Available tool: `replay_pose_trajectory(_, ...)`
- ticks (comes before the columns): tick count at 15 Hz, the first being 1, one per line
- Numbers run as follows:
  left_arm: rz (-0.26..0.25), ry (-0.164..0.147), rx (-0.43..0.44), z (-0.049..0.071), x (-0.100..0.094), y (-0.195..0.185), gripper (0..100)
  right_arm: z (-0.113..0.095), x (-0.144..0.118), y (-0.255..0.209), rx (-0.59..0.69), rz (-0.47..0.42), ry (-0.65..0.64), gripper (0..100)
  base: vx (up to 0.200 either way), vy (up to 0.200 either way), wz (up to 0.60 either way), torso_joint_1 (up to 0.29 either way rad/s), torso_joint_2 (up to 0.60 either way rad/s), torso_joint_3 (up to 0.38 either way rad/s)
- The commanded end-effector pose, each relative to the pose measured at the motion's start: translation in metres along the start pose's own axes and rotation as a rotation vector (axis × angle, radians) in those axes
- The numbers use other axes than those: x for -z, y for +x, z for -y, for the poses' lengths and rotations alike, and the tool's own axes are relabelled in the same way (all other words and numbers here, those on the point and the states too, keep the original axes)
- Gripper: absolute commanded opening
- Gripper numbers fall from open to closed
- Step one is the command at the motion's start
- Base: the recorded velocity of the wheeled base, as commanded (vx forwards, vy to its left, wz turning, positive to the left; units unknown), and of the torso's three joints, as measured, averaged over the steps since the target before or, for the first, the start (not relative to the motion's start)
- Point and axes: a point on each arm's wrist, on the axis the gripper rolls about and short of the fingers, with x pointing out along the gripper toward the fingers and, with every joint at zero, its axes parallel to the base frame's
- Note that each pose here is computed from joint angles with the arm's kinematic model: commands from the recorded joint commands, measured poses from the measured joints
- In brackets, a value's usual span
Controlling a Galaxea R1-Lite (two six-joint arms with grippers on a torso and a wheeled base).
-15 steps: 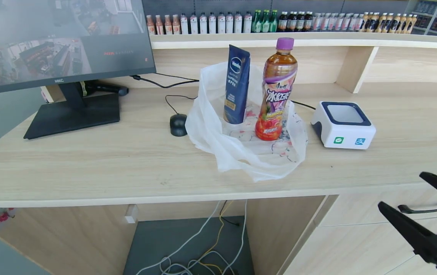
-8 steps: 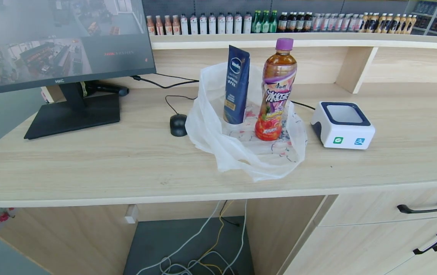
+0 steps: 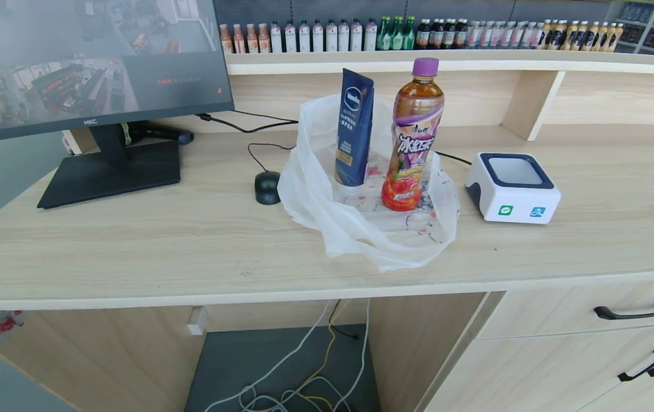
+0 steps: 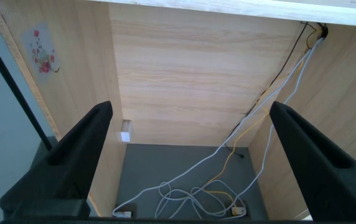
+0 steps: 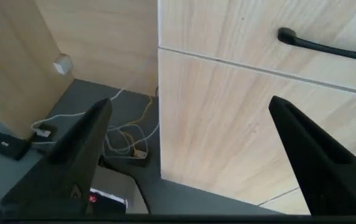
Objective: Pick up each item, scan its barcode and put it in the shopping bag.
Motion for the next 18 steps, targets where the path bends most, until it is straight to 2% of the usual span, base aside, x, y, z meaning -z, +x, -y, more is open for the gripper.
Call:
replay_pose_trajectory(1, 0.0, 0.0, -0.001, 0.0, 0.0, 0.0, 100, -0.003, 0.0, -0.001, 0.236, -0.012, 0.035, 100, 0.0, 0.0, 0.0, 0.0, 0.0, 0.0)
replay_pose_trajectory(3, 0.0, 0.0, -0.001, 0.0, 0.0, 0.0, 100, -0.004, 0.001, -0.003, 0.304, 0.007, 0.052, 100, 0.0, 0.0, 0.0, 0.0, 0.0, 0.0)
replay_pose_trajectory(6, 0.0, -0.002, -0.001, 0.0, 0.0, 0.0, 100, -0.007, 0.005, -0.013, 0.294, 0.143, 0.054, 100, 0.0, 0.0, 0.0, 0.0, 0.0, 0.0)
replay_pose_trajectory(8, 0.0, -0.002, -0.001, 0.0, 0.0, 0.0, 100, -0.008, 0.005, -0.012, 0.251, 0.188, 0.042, 100, 0.0, 0.0, 0.0, 0.0, 0.0, 0.0)
replay_pose_trajectory(9, 0.0, -0.002, -0.001, 0.0, 0.0, 0.0, 100, -0.009, 0.005, -0.011, 0.217, 0.187, 0.028, 100, 0.0, 0.0, 0.0, 0.0, 0.0, 0.0)
replay_pose_trajectory(11, 0.002, -0.002, 0.0, 0.0, 0.0, 0.0, 100, -0.01, 0.012, -0.01, 0.189, 0.124, 0.064, 100, 0.0, 0.0, 0.0, 0.0, 0.0, 0.0)
replay_pose_trajectory(13, 0.002, -0.002, 0.0, 0.0, 0.0, 0.0, 100, -0.01, 0.011, -0.01, 0.189, 0.131, 0.081, 100, 0.0, 0.0, 0.0, 0.0, 0.0, 0.0)
replay_pose_trajectory(18, 0.0, 0.001, -0.001, 0.0, 0.0, 0.0, 100, -0.01, 0.011, -0.01, 0.187, 0.134, 0.112, 100, -0.2, 0.0, 0.0, 0.005, 0.0, 0.001)
